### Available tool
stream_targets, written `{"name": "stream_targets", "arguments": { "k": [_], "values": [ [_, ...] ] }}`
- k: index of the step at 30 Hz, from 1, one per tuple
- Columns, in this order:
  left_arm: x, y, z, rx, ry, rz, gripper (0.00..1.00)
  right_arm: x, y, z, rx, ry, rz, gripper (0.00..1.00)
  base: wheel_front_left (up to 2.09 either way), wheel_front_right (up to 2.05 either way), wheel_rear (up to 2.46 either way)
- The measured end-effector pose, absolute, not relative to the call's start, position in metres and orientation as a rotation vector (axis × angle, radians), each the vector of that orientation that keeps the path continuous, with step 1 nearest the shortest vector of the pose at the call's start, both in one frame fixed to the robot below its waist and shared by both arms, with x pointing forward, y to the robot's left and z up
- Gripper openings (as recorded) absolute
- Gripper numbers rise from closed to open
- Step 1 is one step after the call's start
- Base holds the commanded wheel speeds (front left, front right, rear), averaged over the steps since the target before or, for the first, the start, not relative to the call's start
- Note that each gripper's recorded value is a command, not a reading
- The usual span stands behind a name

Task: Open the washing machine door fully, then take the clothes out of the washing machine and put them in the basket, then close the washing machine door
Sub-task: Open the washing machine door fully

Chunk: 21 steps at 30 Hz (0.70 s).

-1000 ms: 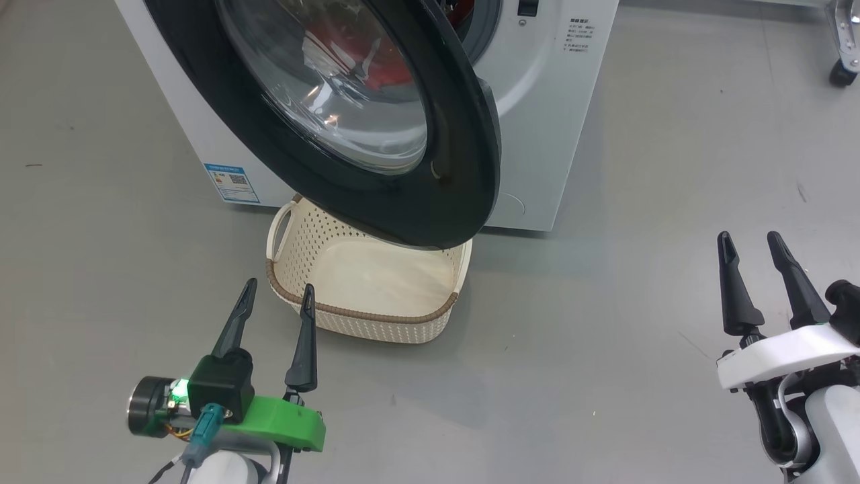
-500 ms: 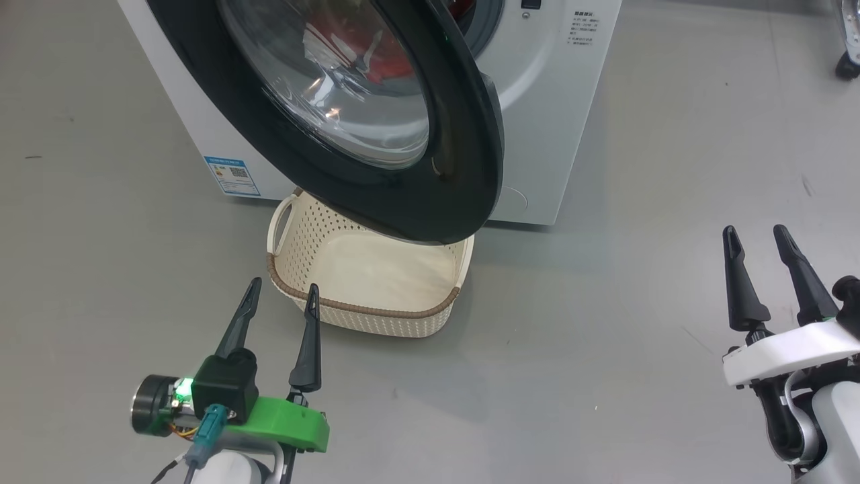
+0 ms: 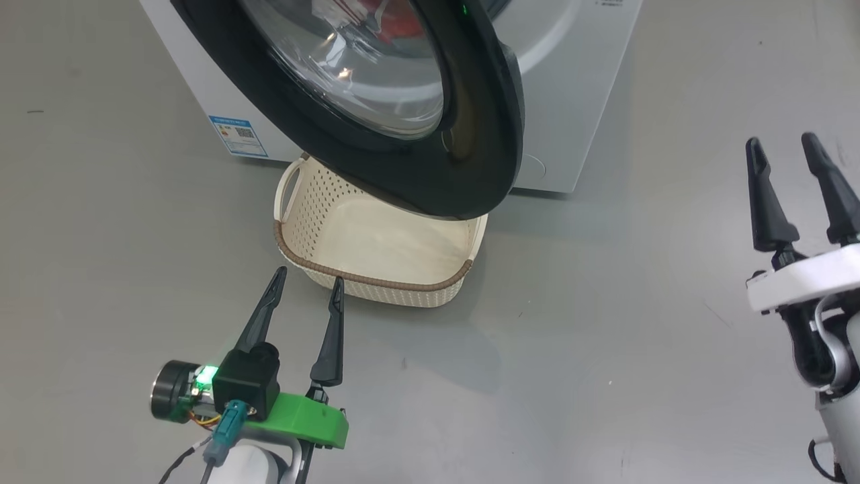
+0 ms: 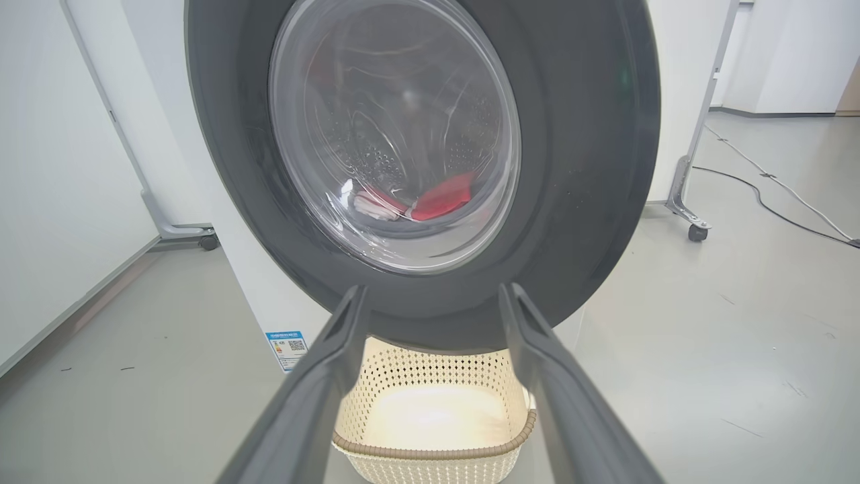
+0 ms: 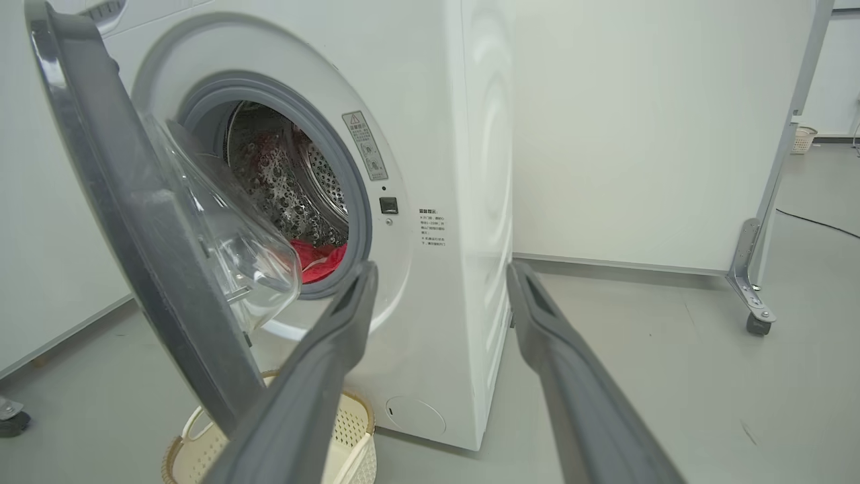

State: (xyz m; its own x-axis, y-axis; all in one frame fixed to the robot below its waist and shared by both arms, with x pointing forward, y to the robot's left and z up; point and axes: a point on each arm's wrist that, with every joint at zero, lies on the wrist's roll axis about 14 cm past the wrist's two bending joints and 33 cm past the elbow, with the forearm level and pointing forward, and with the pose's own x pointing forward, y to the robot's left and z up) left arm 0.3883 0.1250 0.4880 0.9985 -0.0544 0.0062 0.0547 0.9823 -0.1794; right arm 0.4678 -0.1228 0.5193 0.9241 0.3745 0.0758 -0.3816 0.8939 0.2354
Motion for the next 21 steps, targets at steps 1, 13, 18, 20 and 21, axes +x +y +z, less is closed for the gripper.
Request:
{"name": "stream_targets", "arguments": {
  "k": [1,13,18,20,21],
  "values": [
    [0.389,0.125,0.487,-0.180,0.002,-0.056,1.00,0.473,-0.121,0.522,0.262,-0.033,0.396,1.00,0.00,0.00,0.00],
    [0.403,0.126,0.474,-0.190,0.033,-0.052,1.00,0.535,-0.094,0.547,0.401,-0.041,0.472,0.02,0.00,0.00,0.00],
    [0.404,0.129,0.467,-0.192,0.055,-0.042,1.00,0.554,-0.081,0.543,0.520,0.012,0.497,0.00,0.00,0.00,0.00],
    [0.406,0.130,0.466,-0.191,0.058,-0.038,1.00,0.560,-0.072,0.537,0.630,0.057,0.503,0.00,0.00,0.00,0.00],
    [0.406,0.132,0.466,-0.197,0.060,-0.032,1.00,0.561,-0.066,0.533,0.677,0.087,0.511,0.00,0.00,0.00,0.00]
  ]
}}
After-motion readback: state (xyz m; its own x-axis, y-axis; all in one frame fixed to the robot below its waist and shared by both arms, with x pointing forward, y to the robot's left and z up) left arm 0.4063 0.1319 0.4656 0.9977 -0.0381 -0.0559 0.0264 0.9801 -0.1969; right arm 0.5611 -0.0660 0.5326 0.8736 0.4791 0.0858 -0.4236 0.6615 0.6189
